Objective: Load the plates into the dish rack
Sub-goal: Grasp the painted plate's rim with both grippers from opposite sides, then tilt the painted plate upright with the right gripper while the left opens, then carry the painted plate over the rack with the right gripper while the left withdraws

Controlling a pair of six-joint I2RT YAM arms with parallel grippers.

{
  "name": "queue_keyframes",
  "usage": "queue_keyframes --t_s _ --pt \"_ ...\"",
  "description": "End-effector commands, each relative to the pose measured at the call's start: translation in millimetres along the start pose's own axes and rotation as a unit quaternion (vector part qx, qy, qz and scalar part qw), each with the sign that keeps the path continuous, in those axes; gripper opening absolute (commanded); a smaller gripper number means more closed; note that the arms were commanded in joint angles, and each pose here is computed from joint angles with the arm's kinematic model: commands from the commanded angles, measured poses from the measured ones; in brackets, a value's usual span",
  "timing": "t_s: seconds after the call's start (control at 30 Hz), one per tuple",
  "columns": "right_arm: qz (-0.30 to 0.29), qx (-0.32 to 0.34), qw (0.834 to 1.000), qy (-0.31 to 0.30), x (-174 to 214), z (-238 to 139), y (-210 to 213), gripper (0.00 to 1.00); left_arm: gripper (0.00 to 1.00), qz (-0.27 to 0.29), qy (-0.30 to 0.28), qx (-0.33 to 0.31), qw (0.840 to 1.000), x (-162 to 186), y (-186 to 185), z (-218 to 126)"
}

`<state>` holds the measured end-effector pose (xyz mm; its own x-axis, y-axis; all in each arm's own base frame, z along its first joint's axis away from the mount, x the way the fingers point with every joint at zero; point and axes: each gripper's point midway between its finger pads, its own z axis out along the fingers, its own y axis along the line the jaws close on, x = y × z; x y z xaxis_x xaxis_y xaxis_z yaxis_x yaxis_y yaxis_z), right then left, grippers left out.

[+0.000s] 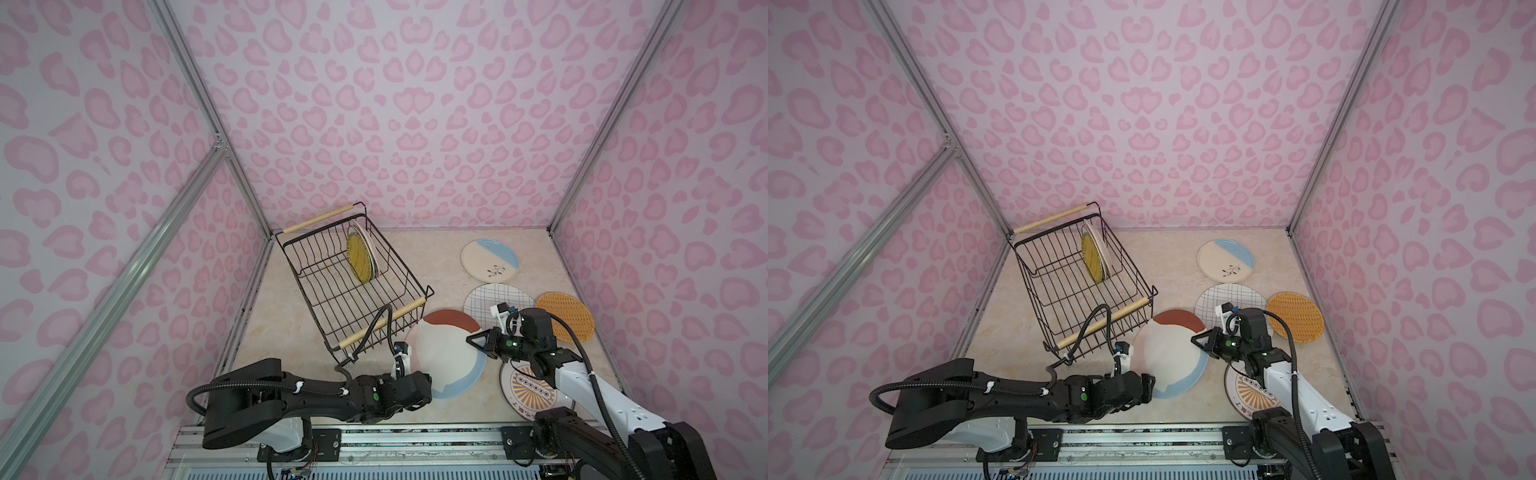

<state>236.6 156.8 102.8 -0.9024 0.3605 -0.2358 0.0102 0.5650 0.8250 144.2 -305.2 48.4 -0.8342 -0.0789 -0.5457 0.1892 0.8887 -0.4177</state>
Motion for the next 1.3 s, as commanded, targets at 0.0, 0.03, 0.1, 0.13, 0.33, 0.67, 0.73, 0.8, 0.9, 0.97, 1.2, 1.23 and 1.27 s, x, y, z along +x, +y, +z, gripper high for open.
queue_keyframes --t_s 0.0,0.03,0.1,0.13,0.33,0.67,0.73,0.8,0.9,0.97,1.2,1.23,1.27 --pt "0.000 0.031 0.999 -0.023 -5.9 -8.4 -5.8 0.00 0.85 0.014 -0.012 -0.003 1.000 -10.8 -5.8 -6.7" --pt "0.000 0.035 0.999 -0.034 -8.6 -11.7 -5.7 0.00 0.85 0.014 -0.016 -0.004 1.000 -13.1 -6.3 -8.1" --pt "-0.002 0.043 0.998 -0.051 -12.5 -17.8 -6.4 0.00 0.85 0.010 -0.026 -0.003 1.000 -18.0 -7.6 -10.3" --pt "-0.004 0.047 0.997 -0.057 -13.8 -20.7 -6.3 0.00 0.86 0.012 -0.031 -0.001 0.999 -20.3 -9.2 -10.8" --pt "-0.012 0.059 0.996 -0.070 -19.9 -32.0 -2.8 0.00 0.86 0.030 -0.052 0.010 0.998 -35.4 -27.7 -14.6" --pt "-0.024 0.062 0.993 -0.099 -37.0 -51.3 8.8 0.00 0.86 0.066 -0.082 0.039 0.994 -66.1 -61.9 -35.3" --pt "-0.026 0.067 0.992 -0.107 -41.1 -57.8 11.7 0.00 0.86 0.077 -0.087 0.064 0.991 -78.1 -80.2 -48.8" --pt "-0.033 0.070 0.990 -0.118 -46.1 -65.6 17.0 0.00 0.86 0.088 -0.090 0.087 0.988 -88.6 -97.1 -64.1" --pt "-0.041 0.078 0.986 -0.139 -54.8 -79.6 24.9 0.00 0.86 0.103 -0.091 0.126 0.982 -104.7 -123.1 -88.1" --pt "-0.043 0.077 0.984 -0.154 -60.4 -87.5 30.5 0.00 0.86 0.107 -0.086 0.149 0.979 -114.4 -135.6 -100.0" --pt "-0.062 0.083 0.972 -0.209 -81.7 -120.2 59.7 0.00 0.86 0.112 -0.131 0.183 0.968 -180.1 -145.4 -157.8" --pt "-0.067 0.084 0.969 -0.220 -86.5 -127.1 66.4 0.00 0.86 0.110 -0.135 0.182 0.968 -191.3 -140.5 -165.6" --pt "-0.072 0.085 0.966 -0.232 -91.6 -134.0 73.5 0.00 0.86 0.105 -0.138 0.180 0.968 -201.2 -134.7 -171.3"
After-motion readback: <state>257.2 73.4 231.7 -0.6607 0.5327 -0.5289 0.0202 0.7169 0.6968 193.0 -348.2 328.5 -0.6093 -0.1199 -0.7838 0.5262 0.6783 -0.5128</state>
